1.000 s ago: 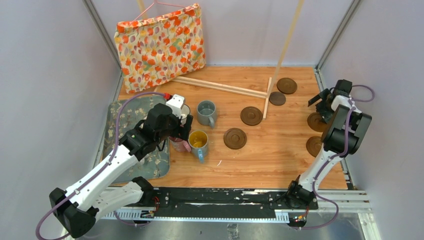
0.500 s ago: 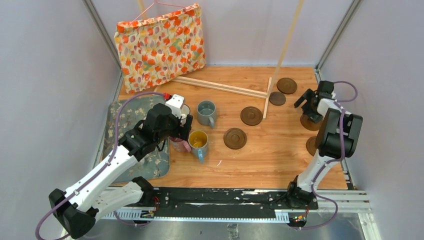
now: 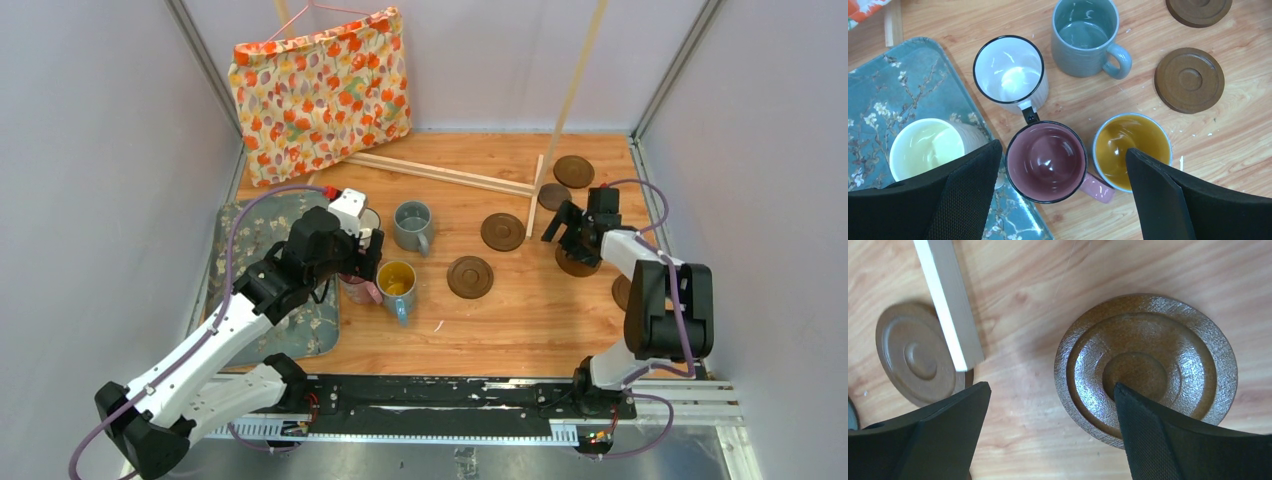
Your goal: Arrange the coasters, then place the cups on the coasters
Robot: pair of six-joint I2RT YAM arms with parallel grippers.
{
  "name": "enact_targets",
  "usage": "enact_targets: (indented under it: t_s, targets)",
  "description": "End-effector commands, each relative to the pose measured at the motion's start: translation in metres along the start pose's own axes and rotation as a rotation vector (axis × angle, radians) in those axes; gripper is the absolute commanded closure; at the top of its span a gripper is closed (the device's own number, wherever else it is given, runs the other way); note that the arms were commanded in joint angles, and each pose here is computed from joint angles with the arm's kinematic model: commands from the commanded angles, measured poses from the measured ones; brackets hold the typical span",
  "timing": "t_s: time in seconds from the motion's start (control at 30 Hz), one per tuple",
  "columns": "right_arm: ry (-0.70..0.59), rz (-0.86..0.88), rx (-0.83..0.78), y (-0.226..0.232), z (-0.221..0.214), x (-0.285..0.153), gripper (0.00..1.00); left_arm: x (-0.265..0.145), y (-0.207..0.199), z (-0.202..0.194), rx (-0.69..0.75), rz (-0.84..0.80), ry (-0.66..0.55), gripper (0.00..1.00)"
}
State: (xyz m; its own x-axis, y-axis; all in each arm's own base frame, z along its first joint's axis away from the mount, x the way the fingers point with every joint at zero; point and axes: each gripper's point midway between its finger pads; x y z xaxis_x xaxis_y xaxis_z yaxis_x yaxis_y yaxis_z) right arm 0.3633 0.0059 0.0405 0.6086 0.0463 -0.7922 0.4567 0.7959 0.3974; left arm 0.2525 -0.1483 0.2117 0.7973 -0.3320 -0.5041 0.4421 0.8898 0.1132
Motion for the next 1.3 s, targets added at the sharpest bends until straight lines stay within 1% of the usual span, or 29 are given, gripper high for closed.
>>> enact_targets:
  t_s: [0.0,0.03,0.17,0.43,0.5,0.73,0.9,0.97,1.27]
  targets:
    - [0.299,-0.109,0.019,-0.027,-0.096,-0.016,0.01,-0.006,0.004,0.009,-0.004,0.006,-0.031,0.00]
    - [0.298,-0.111,0.019,-0.027,-0.098,-0.016,0.01,-0.006,0.004,0.010,-0.005,0.006,-0.032,0.00]
    - [0.322,-0.071,-0.039,-0.006,-0.118,-0.023,0.02,-0.005,0.003,0.008,-0.005,0.004,-0.027,0.00]
    - [0.328,-0.039,-0.167,0.034,-0.162,-0.037,0.02,-0.006,0.004,0.007,-0.002,0.008,-0.025,0.00]
    - [0.321,-0.053,-0.194,0.036,-0.166,-0.038,0.02,-0.006,0.005,0.007,-0.002,0.011,-0.025,0.00]
    - [0.337,-0.067,-0.203,0.028,-0.179,-0.044,0.02,-0.008,0.006,0.006,-0.005,0.013,-0.029,0.00]
    - [0.299,-0.091,-0.203,0.019,-0.175,-0.052,0.01,-0.009,0.006,0.007,-0.006,0.012,-0.034,0.00]
    - [0.265,-0.109,-0.213,0.017,-0.168,-0.052,0.01,-0.009,0.005,0.008,-0.007,0.010,-0.035,0.00]
    - [0.247,-0.135,-0.215,0.021,-0.154,-0.040,0.01,-0.011,0.006,0.008,-0.009,0.010,-0.040,0.00]
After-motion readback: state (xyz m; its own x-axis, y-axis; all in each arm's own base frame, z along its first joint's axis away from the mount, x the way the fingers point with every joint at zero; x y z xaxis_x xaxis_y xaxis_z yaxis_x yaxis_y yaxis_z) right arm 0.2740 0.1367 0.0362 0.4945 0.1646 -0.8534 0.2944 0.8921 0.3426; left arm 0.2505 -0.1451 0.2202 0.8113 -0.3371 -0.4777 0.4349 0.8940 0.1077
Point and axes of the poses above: each gripper's point midway between its finger pads, its own x axis out along the fingers, its own y axis along the line the jaws close on, z = x × y, and after that the axes turned 7 degrees about x, right-handed
